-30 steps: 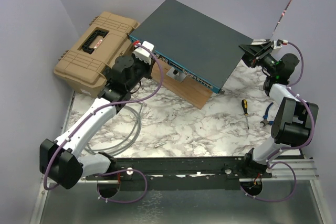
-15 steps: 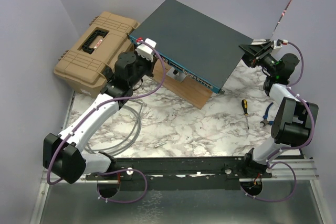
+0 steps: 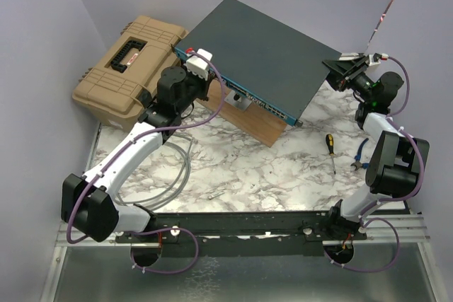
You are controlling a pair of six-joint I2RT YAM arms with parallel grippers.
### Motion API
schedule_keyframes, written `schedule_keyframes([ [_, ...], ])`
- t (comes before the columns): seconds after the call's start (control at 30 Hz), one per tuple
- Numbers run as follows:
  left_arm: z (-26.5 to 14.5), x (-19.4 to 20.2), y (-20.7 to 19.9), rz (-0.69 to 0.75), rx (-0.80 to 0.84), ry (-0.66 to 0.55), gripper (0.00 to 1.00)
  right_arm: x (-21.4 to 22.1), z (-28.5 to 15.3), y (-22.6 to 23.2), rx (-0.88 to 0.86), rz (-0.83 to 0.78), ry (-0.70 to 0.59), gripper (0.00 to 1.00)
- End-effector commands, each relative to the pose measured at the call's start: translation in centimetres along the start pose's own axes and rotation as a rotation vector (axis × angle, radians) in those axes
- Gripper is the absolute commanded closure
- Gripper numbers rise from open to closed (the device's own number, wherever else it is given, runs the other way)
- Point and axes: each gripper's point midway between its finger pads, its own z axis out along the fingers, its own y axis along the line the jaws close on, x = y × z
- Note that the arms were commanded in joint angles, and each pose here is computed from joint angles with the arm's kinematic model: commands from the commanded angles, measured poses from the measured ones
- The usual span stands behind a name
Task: Insert the plug into the switch port
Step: Insert the connector into the switch port.
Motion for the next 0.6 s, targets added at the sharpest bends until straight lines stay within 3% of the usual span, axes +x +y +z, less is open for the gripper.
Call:
schedule_keyframes([
  [0.0, 0.9, -3.2, 0.0, -0.010, 0.019, -0.085, 1.00, -0.2, 0.2, 1.5, -0.049, -0.103, 0.027, 0.63],
  [0.57, 2.8, -4.9, -0.3, -0.038, 0.043, -0.097, 1.00, 0.0, 0.2, 1.0, -0.021, -0.118, 0.046, 0.65],
])
